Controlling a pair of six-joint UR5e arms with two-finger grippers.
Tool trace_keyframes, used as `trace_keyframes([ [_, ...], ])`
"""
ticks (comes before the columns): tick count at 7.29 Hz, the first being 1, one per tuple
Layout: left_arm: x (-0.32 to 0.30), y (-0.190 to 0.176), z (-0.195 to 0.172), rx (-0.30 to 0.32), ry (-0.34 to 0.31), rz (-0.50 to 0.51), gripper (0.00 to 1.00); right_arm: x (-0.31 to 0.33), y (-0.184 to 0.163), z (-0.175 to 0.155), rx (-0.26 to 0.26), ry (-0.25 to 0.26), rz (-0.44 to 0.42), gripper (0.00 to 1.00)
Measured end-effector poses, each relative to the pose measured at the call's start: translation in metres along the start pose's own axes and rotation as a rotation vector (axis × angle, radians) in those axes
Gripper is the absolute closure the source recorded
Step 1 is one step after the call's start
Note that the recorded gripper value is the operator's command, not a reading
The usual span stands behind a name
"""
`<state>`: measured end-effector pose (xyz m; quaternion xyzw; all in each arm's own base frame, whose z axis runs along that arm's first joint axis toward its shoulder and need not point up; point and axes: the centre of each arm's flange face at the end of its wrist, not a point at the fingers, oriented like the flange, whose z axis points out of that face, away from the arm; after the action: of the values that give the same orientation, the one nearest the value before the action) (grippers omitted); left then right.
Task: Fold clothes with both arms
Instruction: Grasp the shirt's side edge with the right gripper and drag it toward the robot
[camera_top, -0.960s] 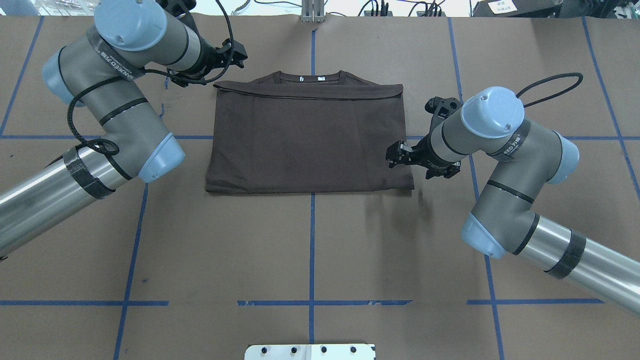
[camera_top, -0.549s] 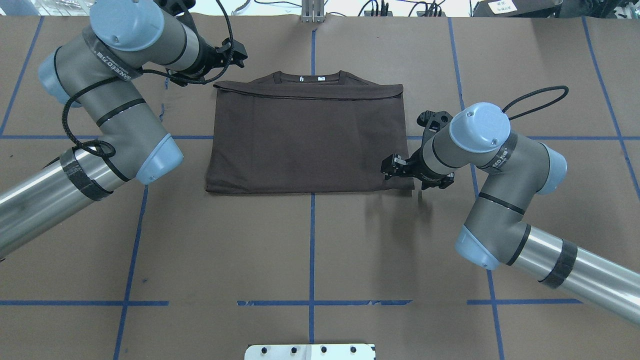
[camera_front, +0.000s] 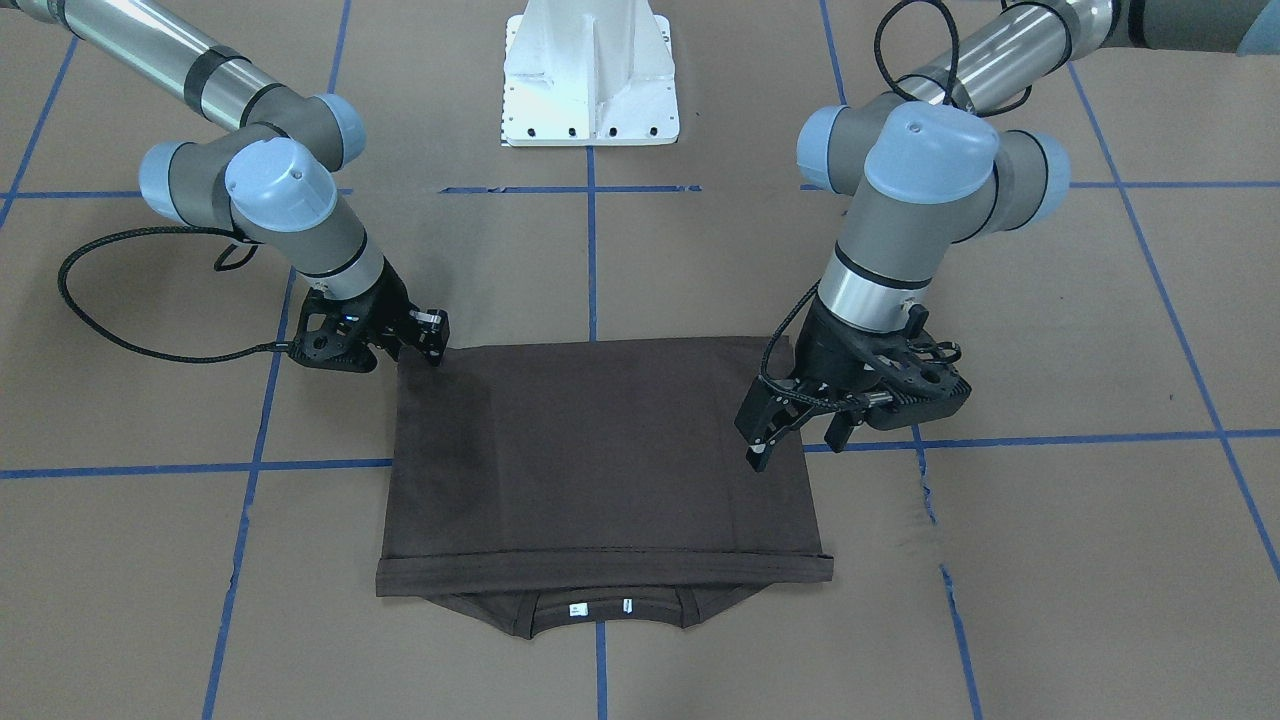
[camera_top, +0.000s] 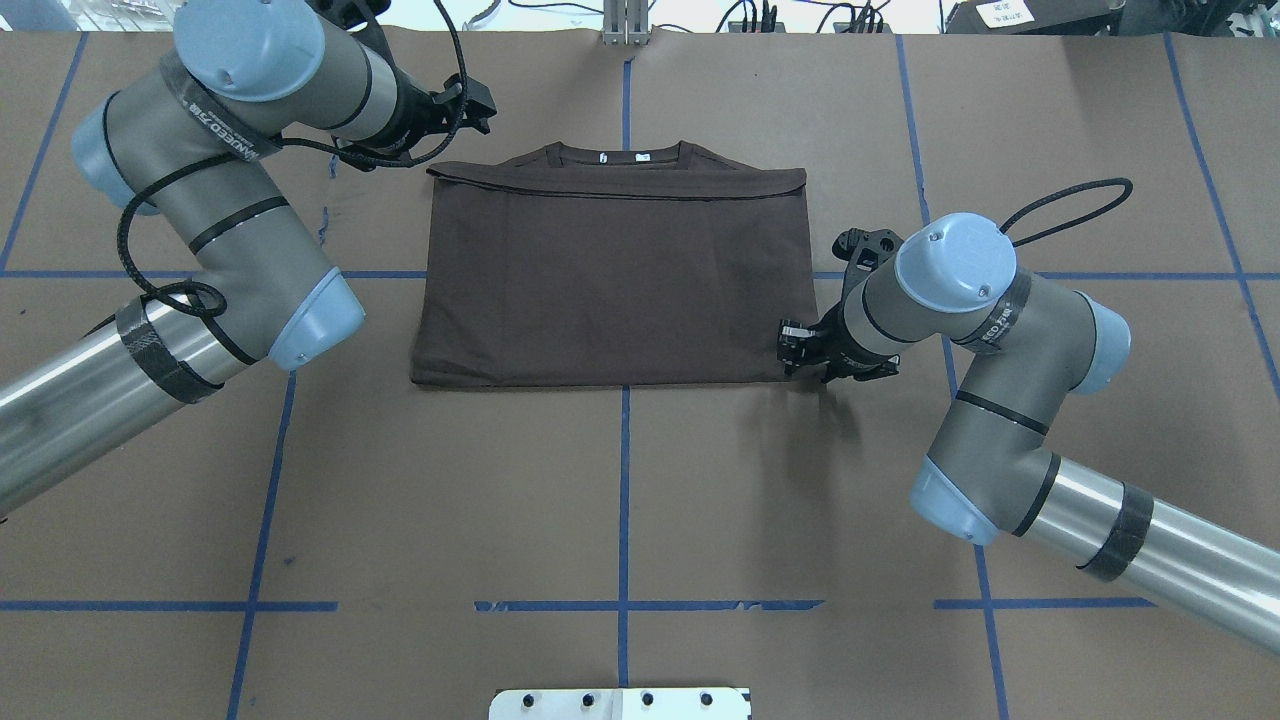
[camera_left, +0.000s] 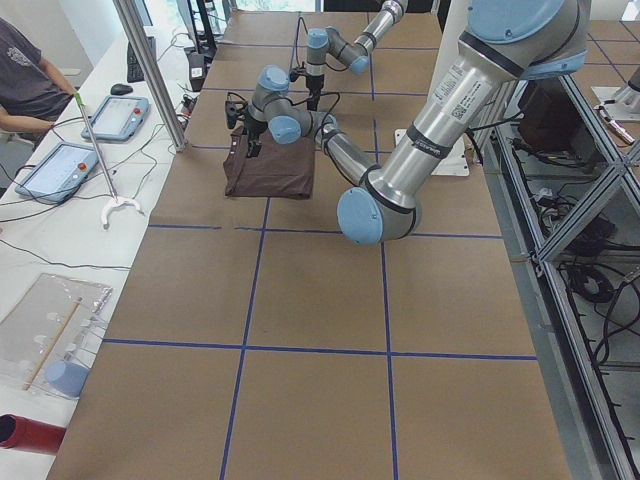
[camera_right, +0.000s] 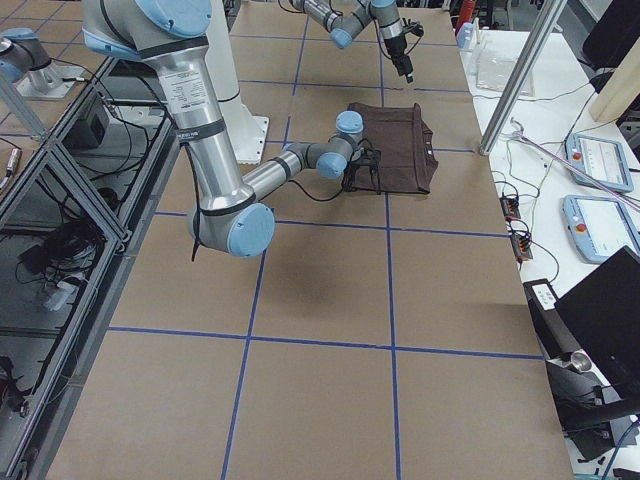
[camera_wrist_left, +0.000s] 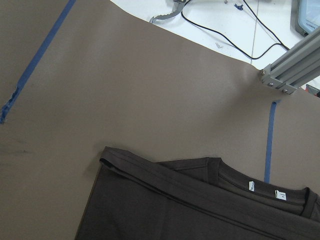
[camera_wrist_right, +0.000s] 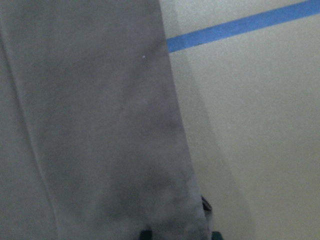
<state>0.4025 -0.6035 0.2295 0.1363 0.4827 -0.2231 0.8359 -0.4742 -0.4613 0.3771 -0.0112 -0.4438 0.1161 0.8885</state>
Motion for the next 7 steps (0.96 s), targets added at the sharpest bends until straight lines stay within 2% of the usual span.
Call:
trace_keyframes([
  [3,0.004,0.001,-0.005,0.001,0.012,0.003,0.00,0.007,0.005,-0.009,0.001,-0.009,-0.002,1.00],
  [4,0.006,0.001,-0.008,0.002,0.018,0.005,0.00,0.014,0.018,-0.017,-0.010,-0.019,-0.013,1.00],
  [5,0.008,0.002,-0.011,0.003,0.024,0.006,0.00,0.028,0.045,-0.025,-0.034,-0.023,-0.032,1.00],
  [7,0.011,0.004,-0.020,0.005,0.041,0.005,0.00,0.060,0.137,-0.045,-0.125,-0.023,-0.047,1.00],
])
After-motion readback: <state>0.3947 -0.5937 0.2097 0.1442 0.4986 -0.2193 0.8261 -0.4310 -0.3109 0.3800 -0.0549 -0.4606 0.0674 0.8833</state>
